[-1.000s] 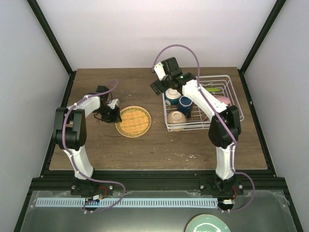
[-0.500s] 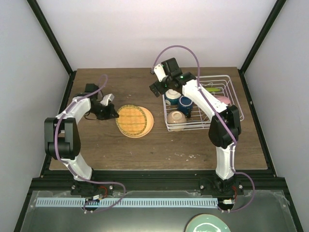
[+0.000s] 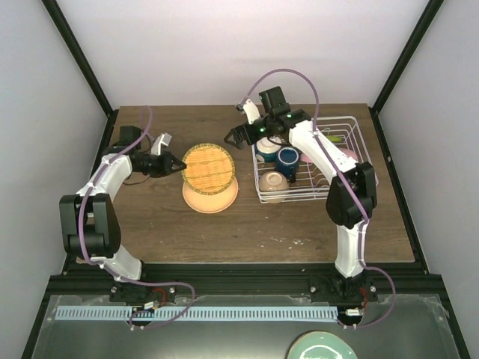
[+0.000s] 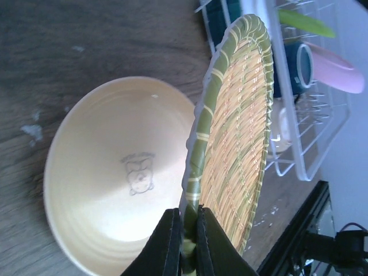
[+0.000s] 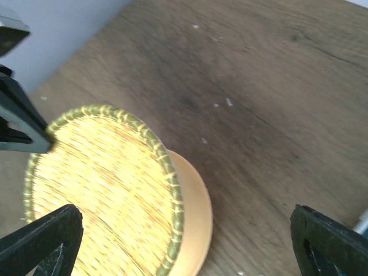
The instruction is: Load the mixed dishes into the dish rack
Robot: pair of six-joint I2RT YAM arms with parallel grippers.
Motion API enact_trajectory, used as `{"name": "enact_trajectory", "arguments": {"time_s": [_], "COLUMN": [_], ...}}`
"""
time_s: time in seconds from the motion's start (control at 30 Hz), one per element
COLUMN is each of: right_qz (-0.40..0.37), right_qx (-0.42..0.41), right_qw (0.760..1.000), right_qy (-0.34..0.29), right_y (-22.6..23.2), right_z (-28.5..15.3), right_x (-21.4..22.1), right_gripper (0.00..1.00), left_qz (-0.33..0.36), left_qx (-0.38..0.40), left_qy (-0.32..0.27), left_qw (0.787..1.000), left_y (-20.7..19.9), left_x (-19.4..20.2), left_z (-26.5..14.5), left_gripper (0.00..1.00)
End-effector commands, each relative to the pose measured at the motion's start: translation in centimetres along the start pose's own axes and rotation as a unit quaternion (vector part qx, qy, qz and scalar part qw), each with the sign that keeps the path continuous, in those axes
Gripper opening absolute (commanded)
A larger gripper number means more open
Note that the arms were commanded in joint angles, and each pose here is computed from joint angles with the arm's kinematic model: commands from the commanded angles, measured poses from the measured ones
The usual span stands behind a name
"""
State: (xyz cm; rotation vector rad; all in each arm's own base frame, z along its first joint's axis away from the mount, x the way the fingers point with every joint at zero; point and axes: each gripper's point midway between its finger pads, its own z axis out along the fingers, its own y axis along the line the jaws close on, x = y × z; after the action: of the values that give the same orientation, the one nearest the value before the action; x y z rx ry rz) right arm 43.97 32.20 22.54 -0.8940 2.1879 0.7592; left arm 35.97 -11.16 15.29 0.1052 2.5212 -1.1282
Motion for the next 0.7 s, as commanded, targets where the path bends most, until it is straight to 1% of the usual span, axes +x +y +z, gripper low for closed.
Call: {"name": "enact_trajectory", "arguments": {"time_s": [0.0,0.23,0.33,0.4,0.53,0.67], "right_qz": [0.04,0.059,0.07,0.073,0.077,0.077], "right_qx": [-0.11,-0.176,-0.179,-0.183,-0.216,-0.254], "right_qw": [0.992,0.983,0.981,0.98,0.973,0.964], "right_qy": [-0.041,-0.006,0.009,0.014,0.013,0.009], "right_y": [3.1,4.3,4.2,4.3,5.4,6.9], "right_z": [-2.3,-0.8,0.2,0.7,1.2,1.5], "right_x": [-2.0,-0.1,1.0,1.6,1.9,1.6], "right_gripper": [0.99,0.99,0.98,0.95,0.84,0.64], "left_qz": [0.058,0.083,0.092,0.098,0.104,0.112], "left_qx": [0.082,0.121,0.13,0.134,0.143,0.146], "left_qy": [-0.046,-0.071,-0.08,-0.087,-0.099,-0.108], "left_qw": [0.994,0.987,0.984,0.982,0.979,0.977], "left_y": [-4.7,-7.2,-7.9,-8.1,-8.4,-8.3], "left_x": [-2.4,-4.0,-4.7,-5.3,-6.3,-7.0], "left_z": [-2.1,-3.4,-3.7,-3.8,-3.9,-3.8], "left_gripper": [0.0,0.0,0.0,0.0,0.0,0.0]}}
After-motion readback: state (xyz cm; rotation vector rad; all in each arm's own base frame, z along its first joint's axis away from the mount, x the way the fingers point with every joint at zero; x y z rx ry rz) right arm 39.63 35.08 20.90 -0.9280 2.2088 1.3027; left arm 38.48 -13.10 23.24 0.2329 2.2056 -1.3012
